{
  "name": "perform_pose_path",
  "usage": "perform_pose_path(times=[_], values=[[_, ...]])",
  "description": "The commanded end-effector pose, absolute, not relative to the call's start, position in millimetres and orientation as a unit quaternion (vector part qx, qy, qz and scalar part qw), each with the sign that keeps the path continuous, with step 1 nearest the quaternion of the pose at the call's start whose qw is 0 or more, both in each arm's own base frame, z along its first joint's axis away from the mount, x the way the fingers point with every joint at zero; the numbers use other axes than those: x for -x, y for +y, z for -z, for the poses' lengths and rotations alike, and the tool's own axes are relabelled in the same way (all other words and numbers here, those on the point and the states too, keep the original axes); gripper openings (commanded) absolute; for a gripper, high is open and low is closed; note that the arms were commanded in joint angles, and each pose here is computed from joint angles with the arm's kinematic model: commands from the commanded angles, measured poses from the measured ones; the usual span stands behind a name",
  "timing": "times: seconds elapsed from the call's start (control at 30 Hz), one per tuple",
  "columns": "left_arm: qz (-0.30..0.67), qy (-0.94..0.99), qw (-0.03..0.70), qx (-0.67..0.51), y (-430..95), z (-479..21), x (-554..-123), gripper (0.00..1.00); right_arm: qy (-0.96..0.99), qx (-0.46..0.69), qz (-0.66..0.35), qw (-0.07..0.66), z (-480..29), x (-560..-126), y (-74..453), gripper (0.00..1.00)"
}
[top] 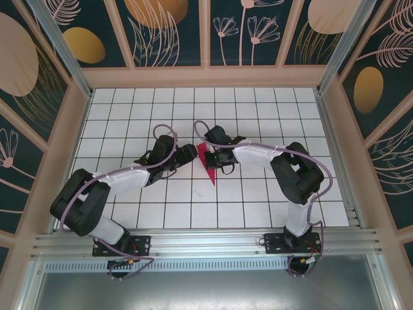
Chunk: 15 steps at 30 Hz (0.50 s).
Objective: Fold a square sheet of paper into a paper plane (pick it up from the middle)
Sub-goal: Turn over the paper plane at the center of the table.
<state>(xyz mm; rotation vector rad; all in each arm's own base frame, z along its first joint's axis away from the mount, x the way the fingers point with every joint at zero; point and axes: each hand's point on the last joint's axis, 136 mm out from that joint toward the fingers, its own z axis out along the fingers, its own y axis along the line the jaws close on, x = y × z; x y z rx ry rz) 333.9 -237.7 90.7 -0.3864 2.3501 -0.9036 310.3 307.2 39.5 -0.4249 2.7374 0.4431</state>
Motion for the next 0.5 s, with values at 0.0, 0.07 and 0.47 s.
perform_pose_path(times=[0.0,0.07,0.47], values=[[0.315,0.878,0.318,0.172,-219.6,-96.4,-333.6,0.66,0.97,0.116,-0.039,0.21,-54.2,-330.5,276.5,0.02],[0.314,0.876,0.323,0.173,-217.0,-99.2,-333.4,0.66,0.971,0.102,-0.03,0.216,-58.3,-337.2,271.5,0.03],[0.318,0.879,0.312,0.17,-220.6,-93.7,-333.0,0.67,0.979,0.082,-0.033,0.183,-25.2,-350.5,274.3,0.16]])
